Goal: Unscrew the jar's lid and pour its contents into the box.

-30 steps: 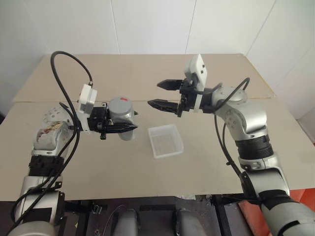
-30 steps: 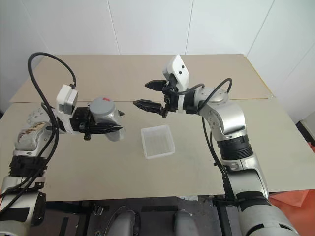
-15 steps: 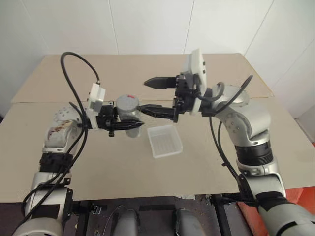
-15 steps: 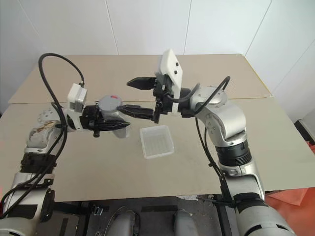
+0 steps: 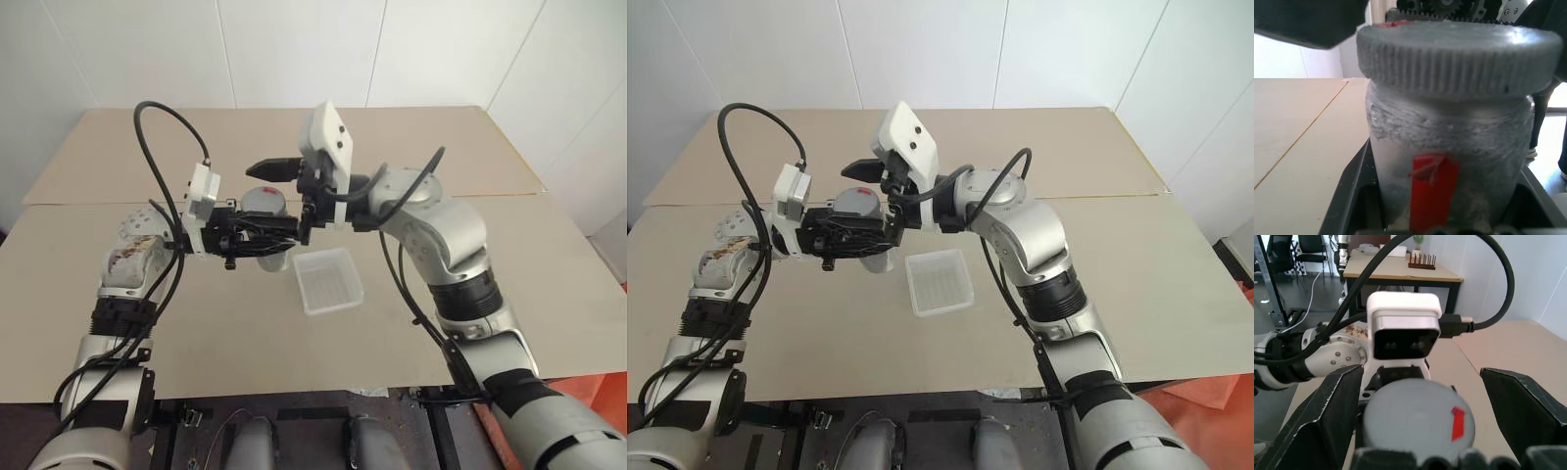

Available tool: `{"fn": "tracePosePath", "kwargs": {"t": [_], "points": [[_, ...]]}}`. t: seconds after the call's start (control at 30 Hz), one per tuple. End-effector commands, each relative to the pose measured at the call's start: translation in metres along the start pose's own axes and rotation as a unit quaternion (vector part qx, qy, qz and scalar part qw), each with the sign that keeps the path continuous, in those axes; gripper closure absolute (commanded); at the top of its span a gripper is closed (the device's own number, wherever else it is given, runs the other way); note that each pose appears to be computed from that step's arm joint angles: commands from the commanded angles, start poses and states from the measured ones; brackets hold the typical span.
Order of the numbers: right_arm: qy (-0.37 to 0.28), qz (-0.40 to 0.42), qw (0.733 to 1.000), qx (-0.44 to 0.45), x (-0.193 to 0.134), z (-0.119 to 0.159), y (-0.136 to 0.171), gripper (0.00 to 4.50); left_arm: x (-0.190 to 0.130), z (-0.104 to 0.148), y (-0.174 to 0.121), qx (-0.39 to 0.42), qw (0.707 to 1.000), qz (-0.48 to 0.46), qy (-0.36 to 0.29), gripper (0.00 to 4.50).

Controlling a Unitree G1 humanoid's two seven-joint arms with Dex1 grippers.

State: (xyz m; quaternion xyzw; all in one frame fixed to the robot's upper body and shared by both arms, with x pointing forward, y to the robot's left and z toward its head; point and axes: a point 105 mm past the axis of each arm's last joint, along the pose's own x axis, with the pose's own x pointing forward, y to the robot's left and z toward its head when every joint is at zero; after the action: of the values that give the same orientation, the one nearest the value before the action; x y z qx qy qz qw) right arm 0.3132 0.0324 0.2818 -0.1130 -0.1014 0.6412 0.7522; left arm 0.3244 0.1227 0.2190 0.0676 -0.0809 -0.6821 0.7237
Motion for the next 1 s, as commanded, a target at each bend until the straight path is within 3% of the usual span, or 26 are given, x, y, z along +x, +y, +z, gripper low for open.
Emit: {"fn": "tracePosePath", "kwargs": {"t": [0.03, 0.57, 1.0], "points": [[-0.019, -0.006, 0.999, -0.025, 0.0, 0.014, -0.005, 0.05, -0.001, 0.012, -0.002, 0.027, 1.0, -0.008, -0.002, 2.57], [-0.008, -0.032, 0.999, -0.021, -0.044, 0.004, -0.017, 0.05, -0.014, 0.014, -0.009, 0.02, 1.0, -0.009, 0.006, 2.57], [-0.001, 0.001, 0.999, -0.034, -0.055, 0.001, -0.003, 0.05, -0.015, 0.014, -0.007, 0.024, 1.0, -0.005, 0.008, 2.57]]}}
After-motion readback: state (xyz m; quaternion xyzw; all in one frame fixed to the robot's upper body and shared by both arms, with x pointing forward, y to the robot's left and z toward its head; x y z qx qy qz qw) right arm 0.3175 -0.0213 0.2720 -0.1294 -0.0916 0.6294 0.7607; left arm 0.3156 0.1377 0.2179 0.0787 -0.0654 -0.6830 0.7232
